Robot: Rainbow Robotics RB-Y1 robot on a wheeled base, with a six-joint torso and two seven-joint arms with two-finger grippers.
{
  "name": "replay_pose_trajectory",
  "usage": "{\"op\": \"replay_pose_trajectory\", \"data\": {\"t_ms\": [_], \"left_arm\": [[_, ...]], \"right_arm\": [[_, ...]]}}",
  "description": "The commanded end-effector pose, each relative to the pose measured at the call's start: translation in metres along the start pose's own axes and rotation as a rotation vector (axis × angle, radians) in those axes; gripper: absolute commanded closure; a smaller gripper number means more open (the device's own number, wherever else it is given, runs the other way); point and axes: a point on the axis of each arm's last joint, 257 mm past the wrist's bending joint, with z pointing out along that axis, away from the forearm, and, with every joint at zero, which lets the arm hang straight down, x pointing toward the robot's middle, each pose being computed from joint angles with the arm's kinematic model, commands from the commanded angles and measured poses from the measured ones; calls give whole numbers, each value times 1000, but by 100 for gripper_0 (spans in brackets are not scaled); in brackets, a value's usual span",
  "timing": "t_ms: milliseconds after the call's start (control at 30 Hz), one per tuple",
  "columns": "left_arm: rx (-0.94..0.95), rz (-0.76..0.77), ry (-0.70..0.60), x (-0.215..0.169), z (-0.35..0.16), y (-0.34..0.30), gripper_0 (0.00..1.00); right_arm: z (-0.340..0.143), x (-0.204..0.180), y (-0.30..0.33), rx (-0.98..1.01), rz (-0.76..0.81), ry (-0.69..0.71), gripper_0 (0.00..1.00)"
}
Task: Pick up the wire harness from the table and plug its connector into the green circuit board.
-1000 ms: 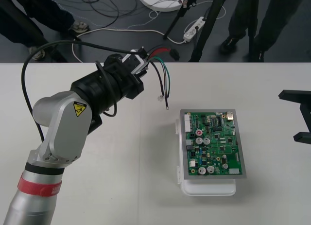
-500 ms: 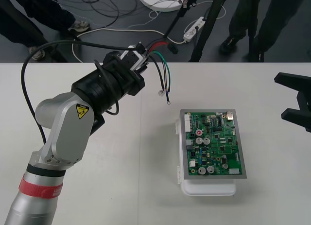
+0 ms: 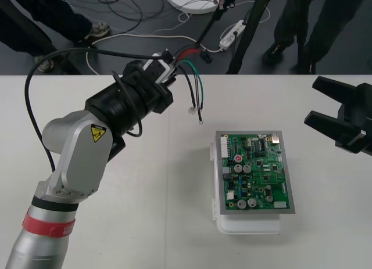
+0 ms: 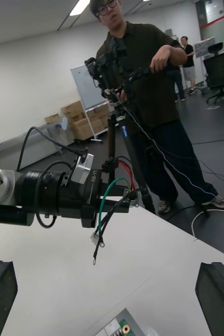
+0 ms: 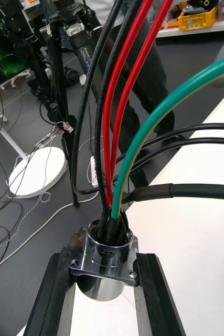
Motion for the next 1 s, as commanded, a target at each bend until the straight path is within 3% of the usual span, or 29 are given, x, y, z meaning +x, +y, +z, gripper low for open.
{"op": "replay_pose_trajectory", "data": {"t_ms": [33, 433, 1000], "left_arm": [[-47, -25, -77, -29, -5, 11, 100], [-55, -34, -86, -30, -6, 14, 100], [-56, -30, -112, -40, -3, 7, 100]], "right_arm": [[11, -19, 8, 45, 48, -47, 0], [40, -39, 18, 149, 119, -84, 0], [78, -33, 13, 262, 164, -90, 0]]}}
